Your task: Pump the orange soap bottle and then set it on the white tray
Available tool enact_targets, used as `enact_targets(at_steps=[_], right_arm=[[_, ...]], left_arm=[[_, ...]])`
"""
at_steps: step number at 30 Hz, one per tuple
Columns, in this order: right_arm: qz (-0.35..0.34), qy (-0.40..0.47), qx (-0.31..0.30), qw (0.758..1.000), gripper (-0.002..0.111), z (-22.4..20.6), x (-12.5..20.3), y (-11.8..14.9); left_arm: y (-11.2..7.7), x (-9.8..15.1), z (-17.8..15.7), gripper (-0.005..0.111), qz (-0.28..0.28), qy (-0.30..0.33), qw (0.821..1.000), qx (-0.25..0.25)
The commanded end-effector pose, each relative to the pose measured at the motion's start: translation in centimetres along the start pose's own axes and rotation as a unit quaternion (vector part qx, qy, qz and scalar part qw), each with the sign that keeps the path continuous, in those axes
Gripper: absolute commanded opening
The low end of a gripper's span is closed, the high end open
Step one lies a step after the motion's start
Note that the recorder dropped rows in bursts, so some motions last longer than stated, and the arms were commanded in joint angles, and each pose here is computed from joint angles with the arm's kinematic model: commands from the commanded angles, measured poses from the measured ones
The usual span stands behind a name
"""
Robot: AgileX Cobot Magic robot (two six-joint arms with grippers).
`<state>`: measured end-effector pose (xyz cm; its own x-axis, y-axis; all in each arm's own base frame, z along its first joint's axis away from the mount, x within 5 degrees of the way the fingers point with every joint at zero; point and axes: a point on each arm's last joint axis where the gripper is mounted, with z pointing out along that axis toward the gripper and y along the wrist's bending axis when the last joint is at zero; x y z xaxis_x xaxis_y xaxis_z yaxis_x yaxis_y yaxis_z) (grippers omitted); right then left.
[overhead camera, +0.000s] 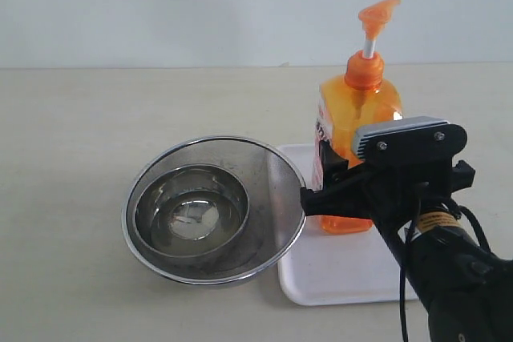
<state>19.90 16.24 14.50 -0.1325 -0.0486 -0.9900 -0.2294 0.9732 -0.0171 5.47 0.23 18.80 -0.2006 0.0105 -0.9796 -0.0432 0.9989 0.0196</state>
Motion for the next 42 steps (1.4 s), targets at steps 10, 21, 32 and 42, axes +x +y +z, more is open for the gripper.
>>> enact_targets(at_steps=[10,21,32,42], right_arm=[[0.006,-0.027,-0.014,1.000,0.097,-0.6,-1.6,-0.1],[0.042,-0.056,-0.072,0.995,0.097,-5.7,-2.8,-3.0],[0.096,-0.084,-0.149,0.981,0.097,-9.0,-3.9,-4.0],[0.101,-0.026,-0.181,0.978,0.045,-9.8,-3.7,-3.8]], left_arm=[[0.0,0.1,0.0,0.005,-0.006,-0.002,1.000,-0.001],[0.0,0.1,0.0,0.005,-0.006,-0.002,1.000,-0.001],[0.0,0.1,0.0,0.005,-0.006,-0.002,1.000,-0.001],[0.0,0.1,0.0,0.005,-0.006,-0.002,1.000,-0.001]])
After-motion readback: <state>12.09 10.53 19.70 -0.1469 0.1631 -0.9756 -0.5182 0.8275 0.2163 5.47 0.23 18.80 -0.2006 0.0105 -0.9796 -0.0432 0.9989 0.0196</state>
